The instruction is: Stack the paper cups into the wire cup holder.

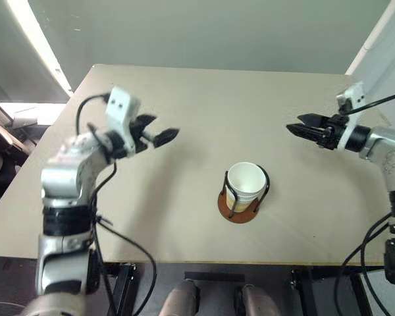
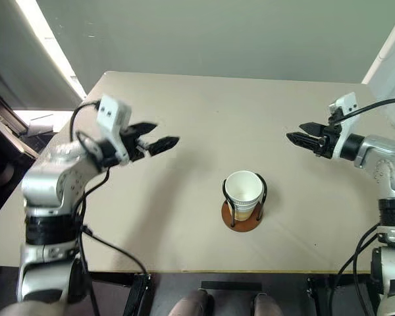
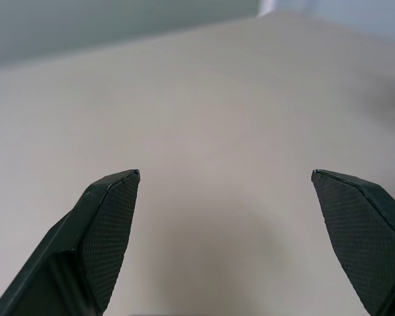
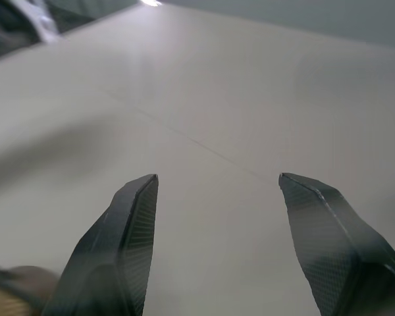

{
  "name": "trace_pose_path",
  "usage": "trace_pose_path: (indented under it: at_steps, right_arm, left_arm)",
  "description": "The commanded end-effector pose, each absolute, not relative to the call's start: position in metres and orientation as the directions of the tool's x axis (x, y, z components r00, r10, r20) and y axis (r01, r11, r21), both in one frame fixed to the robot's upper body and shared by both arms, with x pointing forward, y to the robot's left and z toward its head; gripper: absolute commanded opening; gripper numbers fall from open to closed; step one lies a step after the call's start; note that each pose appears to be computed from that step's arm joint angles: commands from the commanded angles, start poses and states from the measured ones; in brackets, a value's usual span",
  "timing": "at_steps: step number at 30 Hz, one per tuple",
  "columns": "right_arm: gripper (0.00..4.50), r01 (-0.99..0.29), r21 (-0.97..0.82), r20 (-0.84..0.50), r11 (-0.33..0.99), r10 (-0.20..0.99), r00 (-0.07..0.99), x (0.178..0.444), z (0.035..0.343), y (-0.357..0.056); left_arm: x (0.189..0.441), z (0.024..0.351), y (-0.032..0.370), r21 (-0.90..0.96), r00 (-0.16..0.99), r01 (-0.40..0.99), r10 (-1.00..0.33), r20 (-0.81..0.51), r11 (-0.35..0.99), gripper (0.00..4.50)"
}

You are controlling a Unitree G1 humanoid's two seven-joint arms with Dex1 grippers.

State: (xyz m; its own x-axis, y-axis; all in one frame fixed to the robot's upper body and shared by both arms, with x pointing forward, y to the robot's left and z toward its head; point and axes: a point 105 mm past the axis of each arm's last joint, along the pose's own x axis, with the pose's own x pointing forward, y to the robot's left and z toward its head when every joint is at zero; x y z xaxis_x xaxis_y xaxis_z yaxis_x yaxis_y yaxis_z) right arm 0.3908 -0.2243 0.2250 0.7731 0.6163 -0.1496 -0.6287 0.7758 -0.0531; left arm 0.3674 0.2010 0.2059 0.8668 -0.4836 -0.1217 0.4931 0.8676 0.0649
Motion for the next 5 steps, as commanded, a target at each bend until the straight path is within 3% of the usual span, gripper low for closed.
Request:
trace_pose_path:
  at_steps: [1, 5]
  right_arm:
    - [3.02, -0.519, -0.049, -0.081, 0.853, 0.515, 0.854, 0.408, 0.235, -0.241]
    - [3.02, -0.465, -0.039, -0.008, 0.884, 0.465, 0.885, 0.417, 0.235, -0.25]
  left_arm:
    - [0.359, 0.216, 0.233, 0.113, 0.944, 0.33, -0.328, -0.036, 0.937, 4.47]
    - [0.358, 0.218, 0.244, 0.094, 0.957, 0.289, -0.29, -0.005, 0.953, 4.47]
